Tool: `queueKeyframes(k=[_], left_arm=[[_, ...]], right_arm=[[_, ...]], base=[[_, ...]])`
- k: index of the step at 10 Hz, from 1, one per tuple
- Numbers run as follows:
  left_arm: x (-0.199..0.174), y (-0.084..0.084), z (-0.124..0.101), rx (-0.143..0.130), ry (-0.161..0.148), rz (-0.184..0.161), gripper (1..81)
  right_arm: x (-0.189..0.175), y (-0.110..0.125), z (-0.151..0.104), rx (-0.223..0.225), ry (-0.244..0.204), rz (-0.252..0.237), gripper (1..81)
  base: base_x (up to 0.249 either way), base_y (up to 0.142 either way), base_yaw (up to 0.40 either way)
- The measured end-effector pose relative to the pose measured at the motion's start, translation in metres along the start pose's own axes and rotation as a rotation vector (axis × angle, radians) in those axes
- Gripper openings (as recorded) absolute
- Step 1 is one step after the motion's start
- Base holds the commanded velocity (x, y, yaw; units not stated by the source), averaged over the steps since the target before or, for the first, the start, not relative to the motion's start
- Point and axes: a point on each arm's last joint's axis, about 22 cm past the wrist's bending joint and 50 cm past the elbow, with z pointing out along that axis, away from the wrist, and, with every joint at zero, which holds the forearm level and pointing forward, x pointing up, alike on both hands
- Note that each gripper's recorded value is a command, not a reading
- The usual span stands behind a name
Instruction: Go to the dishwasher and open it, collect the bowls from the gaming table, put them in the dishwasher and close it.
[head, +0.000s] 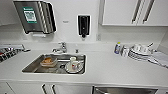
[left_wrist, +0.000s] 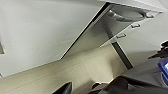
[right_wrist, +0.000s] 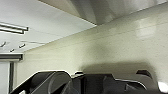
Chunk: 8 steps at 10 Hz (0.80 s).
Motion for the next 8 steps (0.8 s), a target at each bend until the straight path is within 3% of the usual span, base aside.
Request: queueKeyframes(k=[1,2,3,4,6,8], left_arm=[[0.009,0.007,0.008,-0.022,0.027,0.026,81.1],[0.018,0.006,0.008,-0.019,0.077,0.05,81.1],[0.032,0.004,0.006,-0.008,0.14,0.095,81.1],[0.038,0.004,0.008,-0.005,0.161,0.128,81.1],[0.04,0.002,0.009,-0.001,0.168,0.141,81.1],[0.04,-0.006,0.009,0.014,0.167,0.137,81.1]], right_arm=[[0.001,0.004,-0.004,-0.009,0.002,0.001,81.1],[0.001,0.005,-0.005,-0.012,0.002,0.001,81.1],[0.003,0.001,-0.002,-0.003,-0.001,0.002,81.1],[0.01,-0.005,0.001,0.007,0.001,0.013,81.1],[0.034,-0.024,0.007,0.038,0.021,0.04,81.1],[0.054,-0.042,0.011,0.059,-0.002,0.098,81.1]], base=[[0.0,0.0,0.0],[0.0,0.0,0.0],[0.0,0.0,0.0],[0.0,0.0,0.0],[0.0,0.0,0.0],[0.0,0.0,0.0]])
